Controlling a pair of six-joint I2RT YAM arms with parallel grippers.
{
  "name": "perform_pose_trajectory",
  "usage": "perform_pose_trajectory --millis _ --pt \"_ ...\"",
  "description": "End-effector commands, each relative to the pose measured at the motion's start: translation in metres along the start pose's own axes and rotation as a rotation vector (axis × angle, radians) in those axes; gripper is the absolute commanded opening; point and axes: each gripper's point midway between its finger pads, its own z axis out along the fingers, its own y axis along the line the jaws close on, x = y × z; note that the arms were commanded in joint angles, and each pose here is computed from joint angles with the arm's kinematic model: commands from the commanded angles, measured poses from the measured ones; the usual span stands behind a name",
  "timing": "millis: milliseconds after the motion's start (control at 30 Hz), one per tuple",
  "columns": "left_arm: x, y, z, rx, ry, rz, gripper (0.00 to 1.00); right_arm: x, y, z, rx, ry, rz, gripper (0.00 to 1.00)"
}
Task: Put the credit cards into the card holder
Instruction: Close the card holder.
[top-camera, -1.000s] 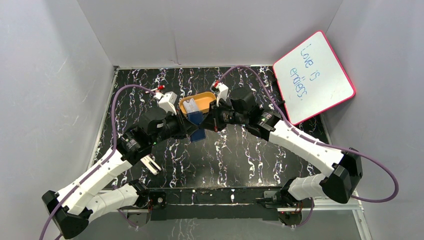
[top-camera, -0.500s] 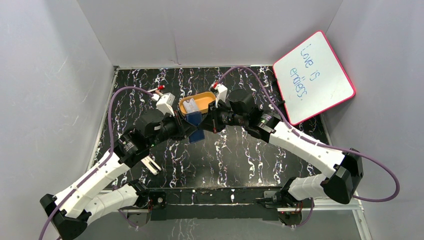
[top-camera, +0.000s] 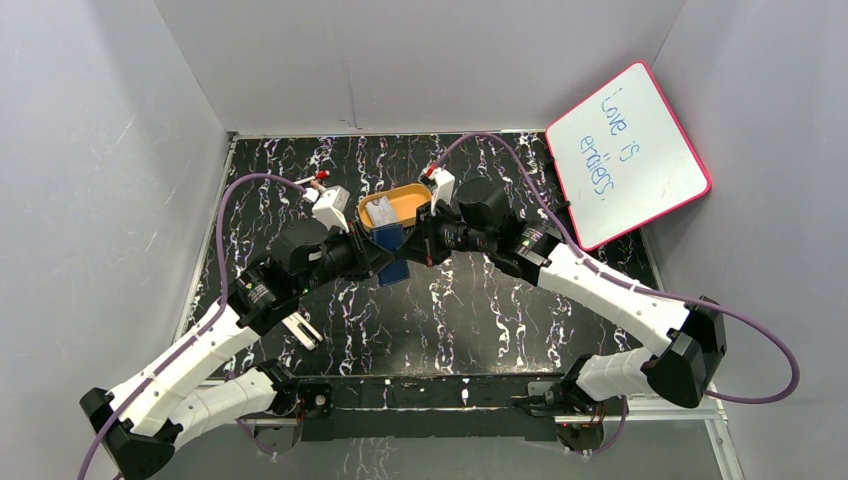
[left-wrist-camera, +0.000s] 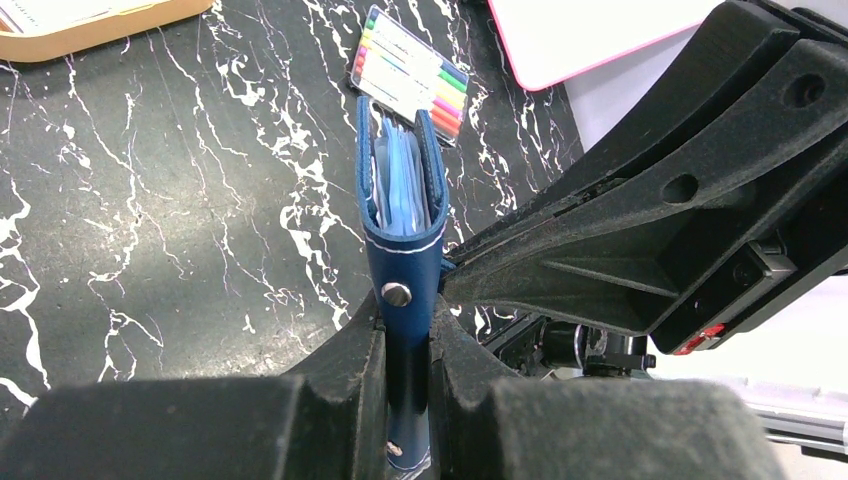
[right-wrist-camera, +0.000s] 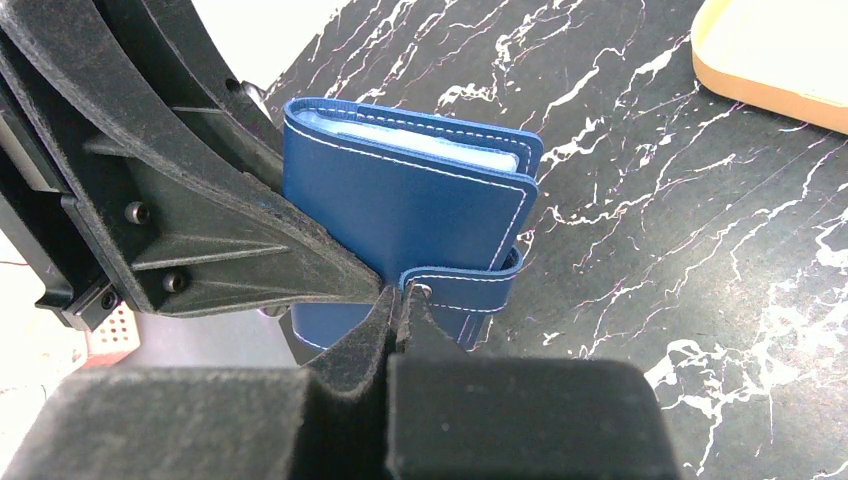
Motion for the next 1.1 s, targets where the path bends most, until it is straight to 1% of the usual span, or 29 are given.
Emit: perform_pose_trajectory --millis 0,167,333,433,467,500,567,700,800,867,967,1067 --pt "-0.017 -0.098 -0.026 0.429 -0.025 -0.014 0.00 -0.017 0.057 0.011 -0.201 -0.048 -0.051 0.00" --pt "-0.018 -0.098 -0.025 0.426 -0.029 -0.010 0.00 -0.014 0.055 0.014 -0.198 -0.032 -0.048 0.00" --pt "-0.018 -0.096 -0.023 0.414 -0.032 -0.006 0.00 -0.012 0.058 0.020 -0.209 -0.013 -0.046 0.06" --pt "-0.019 -0.093 -0.023 0.402 -0.044 0.005 0.00 -0.014 0.060 0.018 -0.215 -0.016 -0.056 0.15" --pt "-0.020 -0.091 -0.023 0.394 -0.050 0.010 0.00 -0.014 0.061 0.017 -0.218 -0.017 -0.058 0.20" --pt "-0.021 -0.090 -0.024 0.386 -0.054 0.014 0.00 -0.014 0.062 0.017 -0.222 -0.016 -0.059 0.22" --pt "-0.022 -0.085 -0.026 0.366 -0.068 0.025 0.00 -0.015 0.065 0.015 -0.234 -0.016 -0.061 0.31" --pt "-0.024 -0.073 -0.028 0.314 -0.095 0.039 0.00 -0.015 0.071 0.007 -0.252 -0.008 -0.065 0.46" --pt "-0.024 -0.063 -0.031 0.270 -0.106 0.050 0.00 -0.020 0.081 -0.010 -0.270 -0.019 -0.082 0.55" --pt "-0.024 -0.058 -0.034 0.246 -0.115 0.060 0.00 -0.025 0.090 -0.027 -0.290 -0.035 -0.110 0.59" --pt "-0.024 -0.050 -0.040 0.218 -0.129 0.074 0.00 -0.034 0.104 -0.060 -0.314 -0.079 -0.179 0.61" --pt "-0.025 -0.053 -0.049 0.249 -0.146 0.105 0.00 -0.035 0.109 -0.093 -0.313 -0.143 -0.260 0.62"
